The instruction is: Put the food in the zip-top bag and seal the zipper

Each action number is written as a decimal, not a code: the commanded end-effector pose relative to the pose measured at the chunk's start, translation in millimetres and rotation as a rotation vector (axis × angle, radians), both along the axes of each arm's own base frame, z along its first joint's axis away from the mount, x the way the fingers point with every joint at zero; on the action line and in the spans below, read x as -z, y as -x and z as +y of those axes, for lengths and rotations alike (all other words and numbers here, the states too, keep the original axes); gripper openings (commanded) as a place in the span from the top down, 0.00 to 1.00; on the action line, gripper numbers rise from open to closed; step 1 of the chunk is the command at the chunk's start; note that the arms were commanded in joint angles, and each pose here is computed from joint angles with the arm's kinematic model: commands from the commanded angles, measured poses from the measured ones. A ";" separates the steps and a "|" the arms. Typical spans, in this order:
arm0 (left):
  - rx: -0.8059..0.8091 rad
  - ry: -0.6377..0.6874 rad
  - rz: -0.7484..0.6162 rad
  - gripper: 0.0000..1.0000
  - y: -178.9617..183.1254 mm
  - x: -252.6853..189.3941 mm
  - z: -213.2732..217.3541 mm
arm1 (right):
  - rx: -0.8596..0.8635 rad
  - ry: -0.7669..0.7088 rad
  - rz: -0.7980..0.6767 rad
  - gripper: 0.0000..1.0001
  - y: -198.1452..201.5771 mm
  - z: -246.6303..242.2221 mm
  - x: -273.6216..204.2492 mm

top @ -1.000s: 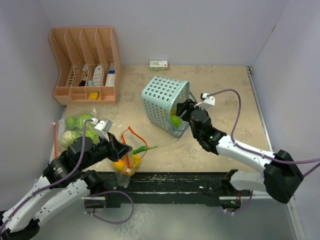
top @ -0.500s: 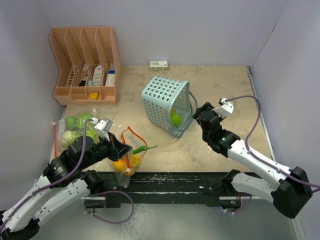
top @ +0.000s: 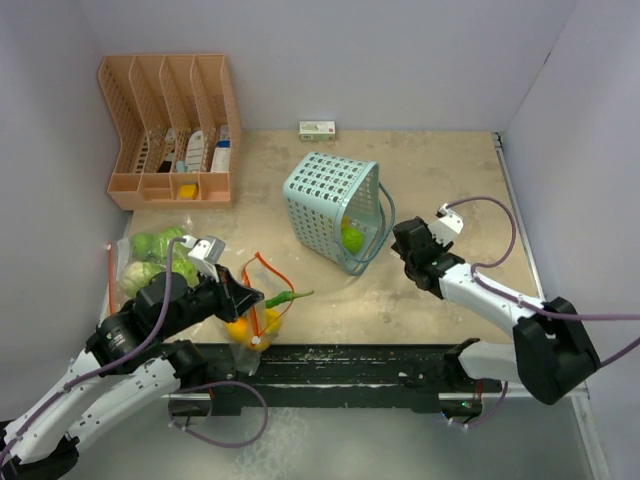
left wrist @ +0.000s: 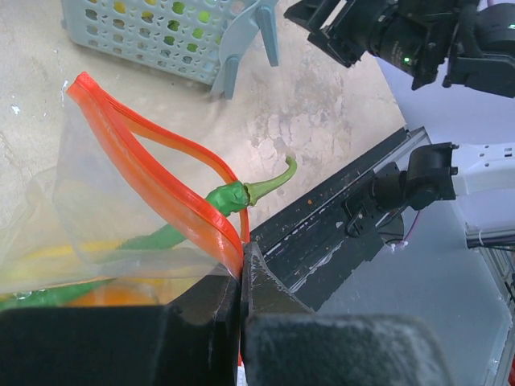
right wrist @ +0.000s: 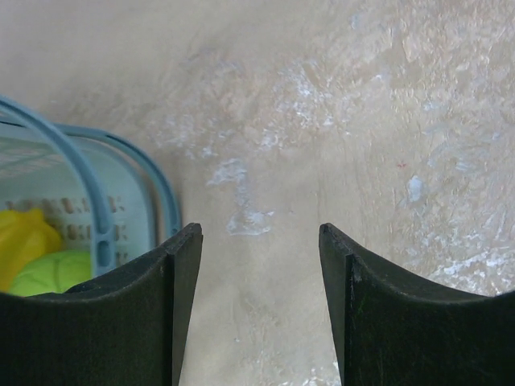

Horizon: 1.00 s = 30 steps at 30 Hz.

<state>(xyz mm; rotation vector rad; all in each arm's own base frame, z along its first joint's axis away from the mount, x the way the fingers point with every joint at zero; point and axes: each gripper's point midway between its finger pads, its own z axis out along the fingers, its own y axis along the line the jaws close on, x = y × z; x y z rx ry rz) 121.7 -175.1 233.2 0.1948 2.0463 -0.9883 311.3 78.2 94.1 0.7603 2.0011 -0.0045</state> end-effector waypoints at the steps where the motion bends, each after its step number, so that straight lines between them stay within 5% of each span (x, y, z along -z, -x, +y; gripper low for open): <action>1: -0.007 0.061 -0.064 1.00 -2.2 -28.2 -0.4 | -0.002 -0.062 0.027 0.37 -8.8 2.8 22.9; 17: -0.013 0.062 -0.052 1.00 1.1 -23.6 3.5 | -0.307 -0.326 -0.296 0.37 -26.6 56.4 -17.8; 26: -0.025 0.073 -0.054 1.00 3.4 -23.3 8.0 | -0.376 -0.475 -0.634 0.38 -6.2 57.5 -122.6; 30: -0.022 0.075 -0.052 1.00 3.3 -22.8 6.9 | -0.331 -0.452 -0.610 0.37 -6.1 48.8 -130.8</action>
